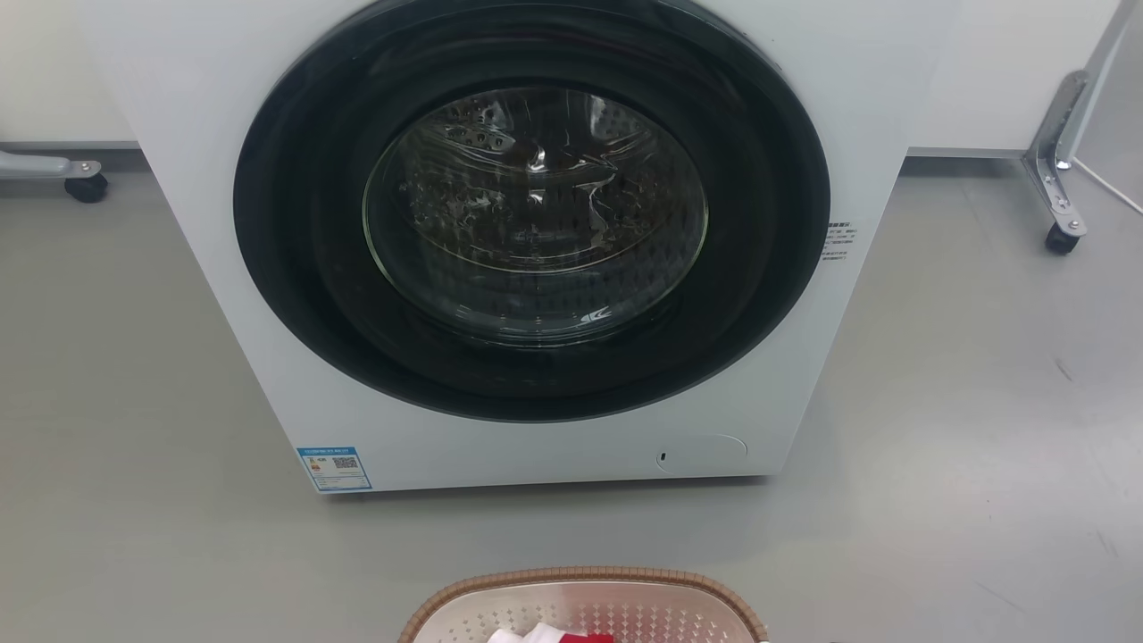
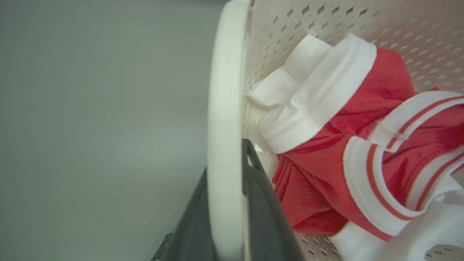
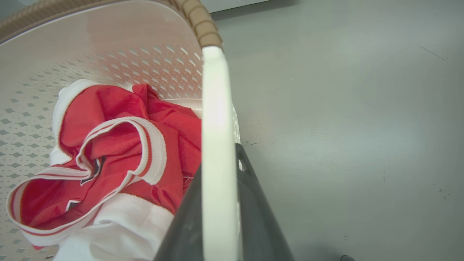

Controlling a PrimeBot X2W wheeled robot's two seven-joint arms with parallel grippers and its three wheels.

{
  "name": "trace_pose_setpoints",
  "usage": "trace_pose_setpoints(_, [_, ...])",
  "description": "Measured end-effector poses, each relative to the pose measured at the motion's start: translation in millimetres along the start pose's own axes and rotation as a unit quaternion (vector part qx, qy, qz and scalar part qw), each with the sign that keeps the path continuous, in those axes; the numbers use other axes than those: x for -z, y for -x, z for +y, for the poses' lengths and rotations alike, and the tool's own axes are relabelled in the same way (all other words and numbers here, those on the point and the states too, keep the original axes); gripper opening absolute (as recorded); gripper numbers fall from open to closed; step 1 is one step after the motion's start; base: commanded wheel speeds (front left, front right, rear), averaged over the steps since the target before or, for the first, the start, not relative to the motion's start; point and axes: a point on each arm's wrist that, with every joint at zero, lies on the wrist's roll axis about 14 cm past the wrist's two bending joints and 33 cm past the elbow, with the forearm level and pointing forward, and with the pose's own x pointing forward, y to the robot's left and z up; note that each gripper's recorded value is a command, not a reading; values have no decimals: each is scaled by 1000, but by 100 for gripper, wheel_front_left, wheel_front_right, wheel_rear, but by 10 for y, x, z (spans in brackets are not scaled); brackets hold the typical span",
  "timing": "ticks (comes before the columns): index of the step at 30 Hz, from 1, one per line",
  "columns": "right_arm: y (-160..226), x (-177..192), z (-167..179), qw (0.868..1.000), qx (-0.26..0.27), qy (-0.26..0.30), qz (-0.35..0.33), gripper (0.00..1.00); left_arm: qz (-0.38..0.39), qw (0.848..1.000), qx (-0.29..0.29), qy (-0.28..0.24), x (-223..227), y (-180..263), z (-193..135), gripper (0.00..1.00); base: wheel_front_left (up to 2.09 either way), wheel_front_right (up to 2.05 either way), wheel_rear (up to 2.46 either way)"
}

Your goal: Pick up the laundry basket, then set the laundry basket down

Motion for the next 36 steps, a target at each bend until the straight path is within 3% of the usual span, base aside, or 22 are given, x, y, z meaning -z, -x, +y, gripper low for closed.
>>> trace_pose_setpoints(36, [-39,35,-39,1000,5,-9,8,0,16,1000,1,-5,79,-39,-12,0,0,0,0])
